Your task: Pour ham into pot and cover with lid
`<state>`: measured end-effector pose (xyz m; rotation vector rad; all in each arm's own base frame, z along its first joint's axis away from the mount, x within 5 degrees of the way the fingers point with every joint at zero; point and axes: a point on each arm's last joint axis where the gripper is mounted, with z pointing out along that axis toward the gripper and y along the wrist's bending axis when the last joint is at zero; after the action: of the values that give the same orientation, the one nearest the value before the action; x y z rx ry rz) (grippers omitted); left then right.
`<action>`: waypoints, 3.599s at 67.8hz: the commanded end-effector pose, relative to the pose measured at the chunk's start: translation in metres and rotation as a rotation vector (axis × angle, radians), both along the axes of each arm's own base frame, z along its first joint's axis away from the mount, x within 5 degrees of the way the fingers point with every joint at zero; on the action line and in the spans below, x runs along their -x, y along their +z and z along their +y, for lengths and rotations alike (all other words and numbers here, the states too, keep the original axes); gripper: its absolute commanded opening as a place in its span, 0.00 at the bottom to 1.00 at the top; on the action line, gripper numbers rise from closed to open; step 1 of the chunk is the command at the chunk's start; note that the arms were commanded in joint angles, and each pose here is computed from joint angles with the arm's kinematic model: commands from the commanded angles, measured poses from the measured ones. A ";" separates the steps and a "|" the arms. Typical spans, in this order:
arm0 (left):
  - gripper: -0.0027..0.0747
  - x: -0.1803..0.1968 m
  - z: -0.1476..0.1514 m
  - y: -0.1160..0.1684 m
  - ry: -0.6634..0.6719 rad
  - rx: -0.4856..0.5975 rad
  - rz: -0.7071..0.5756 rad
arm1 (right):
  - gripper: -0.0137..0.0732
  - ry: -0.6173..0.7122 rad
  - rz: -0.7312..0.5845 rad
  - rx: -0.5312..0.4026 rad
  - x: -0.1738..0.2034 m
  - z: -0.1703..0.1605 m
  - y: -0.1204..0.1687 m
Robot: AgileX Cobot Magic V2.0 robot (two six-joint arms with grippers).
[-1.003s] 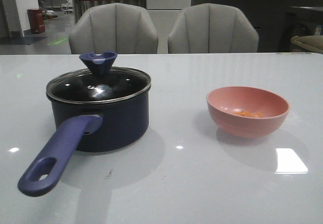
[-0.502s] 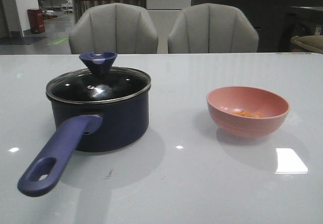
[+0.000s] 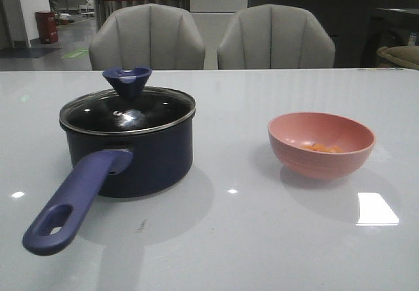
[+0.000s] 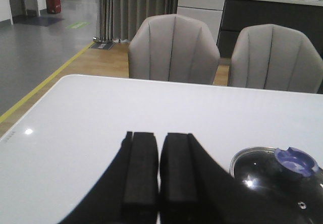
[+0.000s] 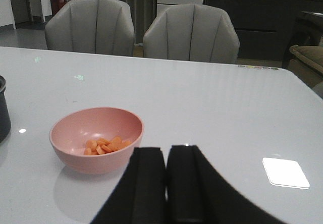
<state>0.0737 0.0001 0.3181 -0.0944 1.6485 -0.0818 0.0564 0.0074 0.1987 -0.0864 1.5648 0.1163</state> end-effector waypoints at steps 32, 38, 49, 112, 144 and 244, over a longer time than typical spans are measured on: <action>0.65 -0.005 -0.001 0.012 -0.008 0.021 -0.032 | 0.34 -0.004 -0.101 -0.004 0.002 -0.001 0.010; 0.78 -0.005 -0.001 0.013 -0.008 0.021 -0.039 | 0.34 -0.004 -0.101 -0.004 0.002 -0.001 0.010; 0.75 -0.005 -0.001 0.012 -0.008 0.021 -0.037 | 0.34 -0.004 -0.101 -0.004 0.002 -0.001 0.010; 0.85 -0.138 -0.059 0.052 -0.281 0.032 0.497 | 0.34 -0.004 -0.101 -0.004 0.002 -0.001 0.010; 0.85 -0.229 -0.160 0.036 -0.338 -0.071 0.750 | 0.34 -0.004 -0.102 -0.004 0.002 -0.001 0.010; 0.75 -0.296 -0.197 -0.018 -0.146 0.012 1.039 | 0.34 -0.004 -0.102 -0.004 0.002 -0.001 0.010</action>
<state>0.3718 -0.1988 0.2697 0.0038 2.7874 -0.0989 0.0564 0.0074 0.1987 -0.0864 1.5648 0.1163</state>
